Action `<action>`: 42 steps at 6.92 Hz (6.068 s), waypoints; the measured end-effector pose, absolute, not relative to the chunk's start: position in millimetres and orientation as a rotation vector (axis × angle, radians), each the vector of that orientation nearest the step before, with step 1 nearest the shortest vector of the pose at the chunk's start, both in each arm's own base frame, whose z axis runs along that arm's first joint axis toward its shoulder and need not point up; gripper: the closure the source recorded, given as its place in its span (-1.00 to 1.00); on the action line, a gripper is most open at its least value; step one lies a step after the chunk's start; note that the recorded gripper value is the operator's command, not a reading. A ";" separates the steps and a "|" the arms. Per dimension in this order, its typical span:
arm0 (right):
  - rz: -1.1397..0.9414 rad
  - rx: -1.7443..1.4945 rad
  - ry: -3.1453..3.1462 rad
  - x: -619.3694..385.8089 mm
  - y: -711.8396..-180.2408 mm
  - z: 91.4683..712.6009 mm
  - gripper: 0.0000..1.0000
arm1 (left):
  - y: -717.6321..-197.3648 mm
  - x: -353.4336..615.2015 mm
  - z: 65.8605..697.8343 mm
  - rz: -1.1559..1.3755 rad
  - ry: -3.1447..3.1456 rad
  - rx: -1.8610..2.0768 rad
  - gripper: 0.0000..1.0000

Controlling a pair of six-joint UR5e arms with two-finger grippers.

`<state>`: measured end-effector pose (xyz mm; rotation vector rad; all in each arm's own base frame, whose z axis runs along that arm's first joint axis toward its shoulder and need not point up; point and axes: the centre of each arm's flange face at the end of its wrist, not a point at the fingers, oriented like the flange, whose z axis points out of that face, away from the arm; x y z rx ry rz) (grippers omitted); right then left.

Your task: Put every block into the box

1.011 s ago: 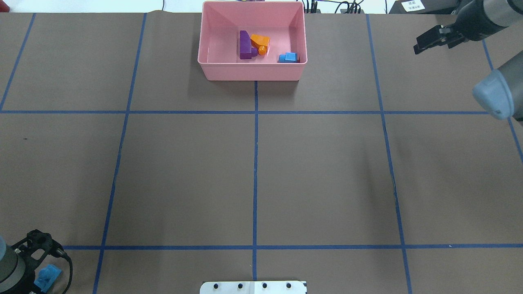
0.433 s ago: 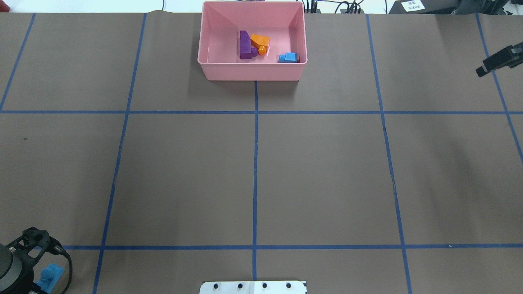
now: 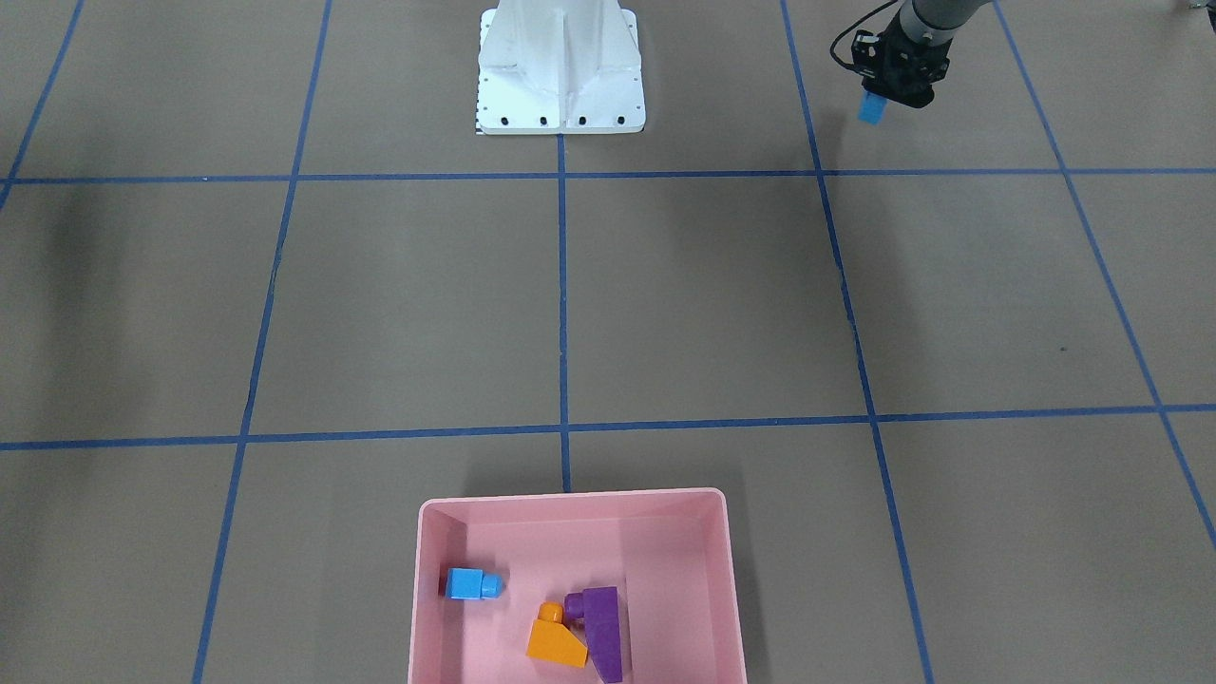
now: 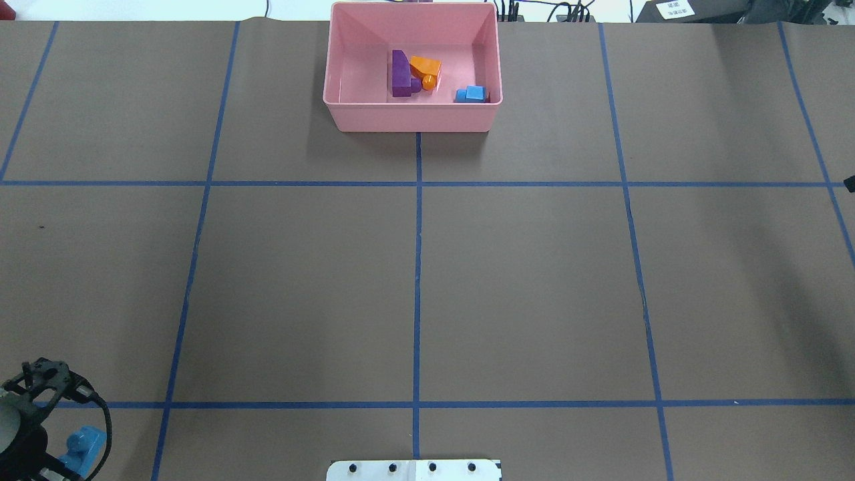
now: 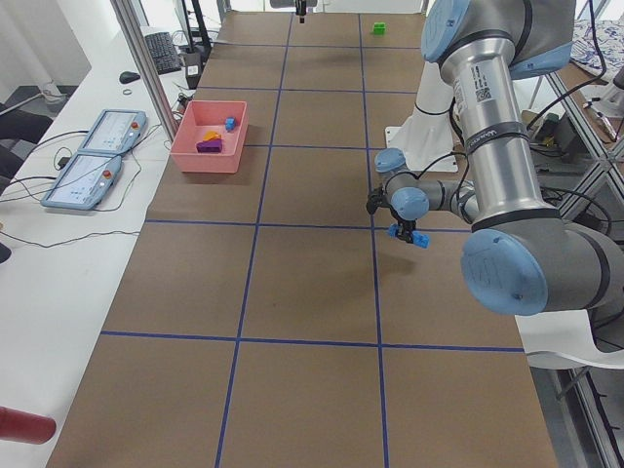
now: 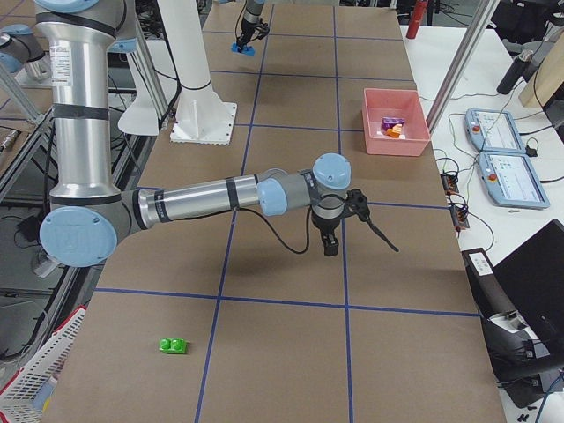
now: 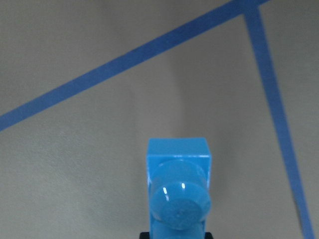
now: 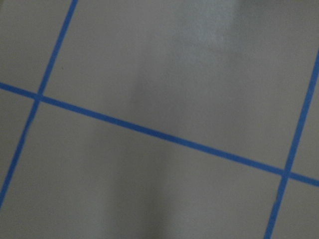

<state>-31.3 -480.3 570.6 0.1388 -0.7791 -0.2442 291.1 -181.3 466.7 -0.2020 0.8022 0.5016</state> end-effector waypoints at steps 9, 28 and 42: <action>-0.250 -0.273 -0.670 13.0 -277.4 781.9 -0.99 | -328.6 272.1 334.2 0.277 1.118 -0.003 1.00; -0.236 -0.369 -0.714 40.0 -195.8 779.0 1.00 | -491.1 356.4 94.6 -0.001 1.332 0.197 1.00; -0.015 0.249 -0.645 -37.3 -592.5 389.9 1.00 | -686.5 511.6 145.1 -0.817 1.267 0.352 -1.00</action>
